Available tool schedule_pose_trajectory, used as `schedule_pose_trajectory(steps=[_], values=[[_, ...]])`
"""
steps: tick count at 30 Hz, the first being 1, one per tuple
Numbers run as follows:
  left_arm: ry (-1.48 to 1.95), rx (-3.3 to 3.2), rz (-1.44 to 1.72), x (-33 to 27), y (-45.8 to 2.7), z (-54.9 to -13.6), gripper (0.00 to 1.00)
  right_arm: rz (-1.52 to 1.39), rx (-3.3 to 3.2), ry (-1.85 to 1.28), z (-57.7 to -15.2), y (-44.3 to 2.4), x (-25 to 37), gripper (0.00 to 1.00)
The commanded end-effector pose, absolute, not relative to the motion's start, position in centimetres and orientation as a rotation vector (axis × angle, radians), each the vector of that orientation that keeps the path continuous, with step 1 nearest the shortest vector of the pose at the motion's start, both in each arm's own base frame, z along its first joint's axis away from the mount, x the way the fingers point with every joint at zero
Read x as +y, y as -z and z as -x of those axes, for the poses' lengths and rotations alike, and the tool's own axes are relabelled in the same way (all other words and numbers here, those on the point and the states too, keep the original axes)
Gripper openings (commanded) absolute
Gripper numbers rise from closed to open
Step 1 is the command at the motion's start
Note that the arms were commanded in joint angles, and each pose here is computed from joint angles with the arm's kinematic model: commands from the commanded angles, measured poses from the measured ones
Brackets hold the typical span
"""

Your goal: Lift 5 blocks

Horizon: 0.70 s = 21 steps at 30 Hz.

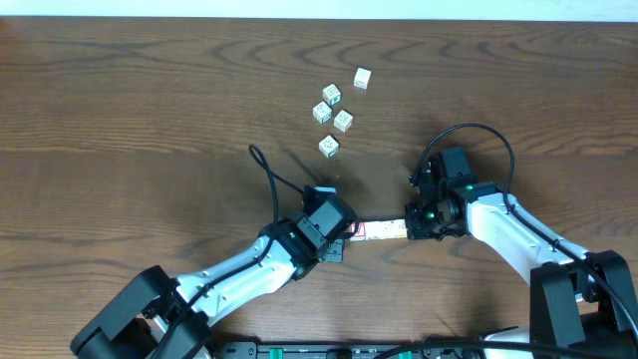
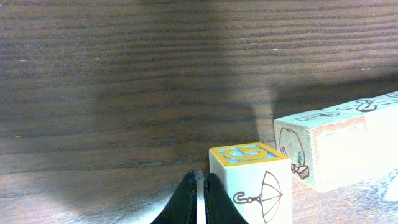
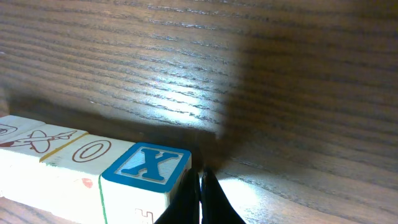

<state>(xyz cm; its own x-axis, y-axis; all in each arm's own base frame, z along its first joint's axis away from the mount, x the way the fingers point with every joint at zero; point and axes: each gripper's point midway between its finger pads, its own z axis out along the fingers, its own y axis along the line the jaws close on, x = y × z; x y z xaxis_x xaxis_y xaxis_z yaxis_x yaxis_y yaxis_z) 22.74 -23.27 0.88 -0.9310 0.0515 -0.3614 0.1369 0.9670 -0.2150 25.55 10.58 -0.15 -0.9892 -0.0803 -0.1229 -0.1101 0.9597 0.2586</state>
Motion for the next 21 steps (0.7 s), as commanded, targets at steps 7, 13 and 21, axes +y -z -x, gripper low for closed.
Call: schedule_pose_trajectory(steps=[7, 13, 21], values=[[0.048, 2.860, -0.100, -18.7, 0.7, -20.7, 0.08, 0.179, 3.008, -0.421, -25.2, 0.4, 10.9, 0.01], [0.175, 2.995, -0.163, -20.3, 1.2, -17.5, 0.07, 0.178, 3.007, -0.421, -25.2, 0.4, 10.9, 0.01], [0.301, 2.948, -0.175, -23.2, 0.7, -17.2, 0.08, 0.178, 3.008, -0.421, -25.2, 0.4, 10.9, 0.01]])
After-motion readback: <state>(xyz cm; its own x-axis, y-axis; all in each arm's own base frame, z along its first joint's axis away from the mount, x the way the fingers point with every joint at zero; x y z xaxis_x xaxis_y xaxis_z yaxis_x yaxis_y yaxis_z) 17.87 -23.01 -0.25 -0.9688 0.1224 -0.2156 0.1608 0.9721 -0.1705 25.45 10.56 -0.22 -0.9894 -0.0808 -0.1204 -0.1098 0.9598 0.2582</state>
